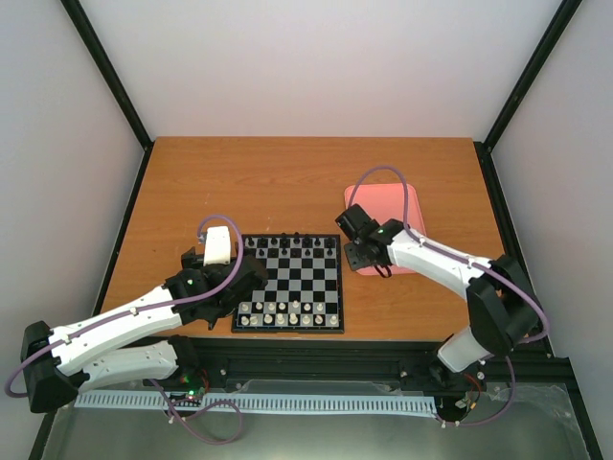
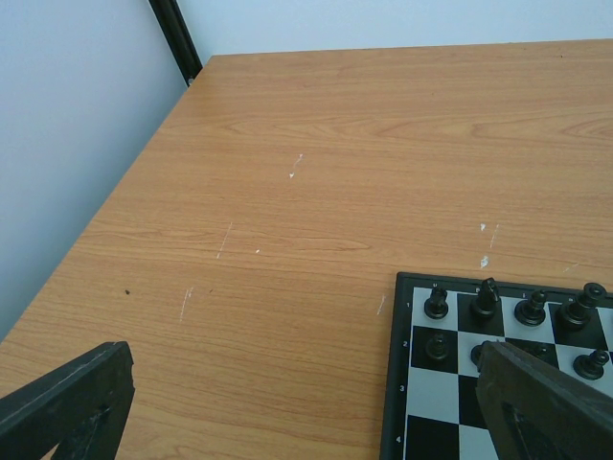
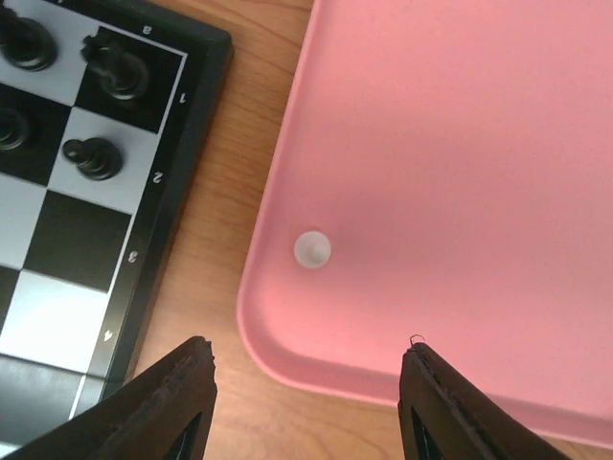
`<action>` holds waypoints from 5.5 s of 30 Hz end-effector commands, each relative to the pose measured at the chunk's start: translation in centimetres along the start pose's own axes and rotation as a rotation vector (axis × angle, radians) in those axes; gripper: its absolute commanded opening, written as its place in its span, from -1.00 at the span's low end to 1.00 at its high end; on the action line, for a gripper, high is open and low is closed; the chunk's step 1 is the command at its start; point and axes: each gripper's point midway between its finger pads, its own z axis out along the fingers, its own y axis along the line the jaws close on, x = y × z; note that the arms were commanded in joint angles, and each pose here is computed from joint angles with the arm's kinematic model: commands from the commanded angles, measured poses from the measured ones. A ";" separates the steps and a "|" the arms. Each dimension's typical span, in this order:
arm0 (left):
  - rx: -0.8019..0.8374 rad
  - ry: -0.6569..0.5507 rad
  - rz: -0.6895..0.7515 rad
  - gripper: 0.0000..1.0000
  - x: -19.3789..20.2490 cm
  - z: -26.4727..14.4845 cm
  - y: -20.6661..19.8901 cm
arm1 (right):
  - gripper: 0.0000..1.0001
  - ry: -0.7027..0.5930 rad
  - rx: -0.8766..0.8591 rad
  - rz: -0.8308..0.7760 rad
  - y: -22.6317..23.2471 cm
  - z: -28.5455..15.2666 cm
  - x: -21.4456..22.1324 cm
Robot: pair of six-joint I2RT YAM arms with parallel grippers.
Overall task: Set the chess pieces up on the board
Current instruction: Pick up the chess piece from the storage box, then place the chess piece on the chessboard, then reset both arms
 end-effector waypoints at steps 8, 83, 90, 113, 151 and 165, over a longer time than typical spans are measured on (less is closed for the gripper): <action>0.004 -0.020 -0.039 1.00 -1.3 -0.3 0.0 | 0.06 0.060 -0.040 0.026 -0.6 4.9 -0.8; -0.031 -0.022 -0.014 1.00 -1.2 0.0 -0.2 | -0.94 0.046 -0.284 -0.143 9.7 -3.4 6.2; -0.025 -0.014 -0.011 0.99 -1.0 0.1 -0.5 | -0.94 0.073 -0.345 -0.150 11.5 -2.3 8.4; -0.024 -0.016 -0.016 0.99 -1.1 0.0 -0.3 | -0.92 0.105 -0.332 -0.196 12.6 -0.9 8.6; -0.026 -0.015 -0.016 1.00 -1.1 0.0 -0.2 | 1.00 -0.177 -0.197 -0.108 7.9 -7.7 2.5; 0.022 -0.009 -0.049 0.99 -1.4 -0.5 -0.2 | 1.00 -0.343 0.048 0.180 -4.2 -7.7 -4.9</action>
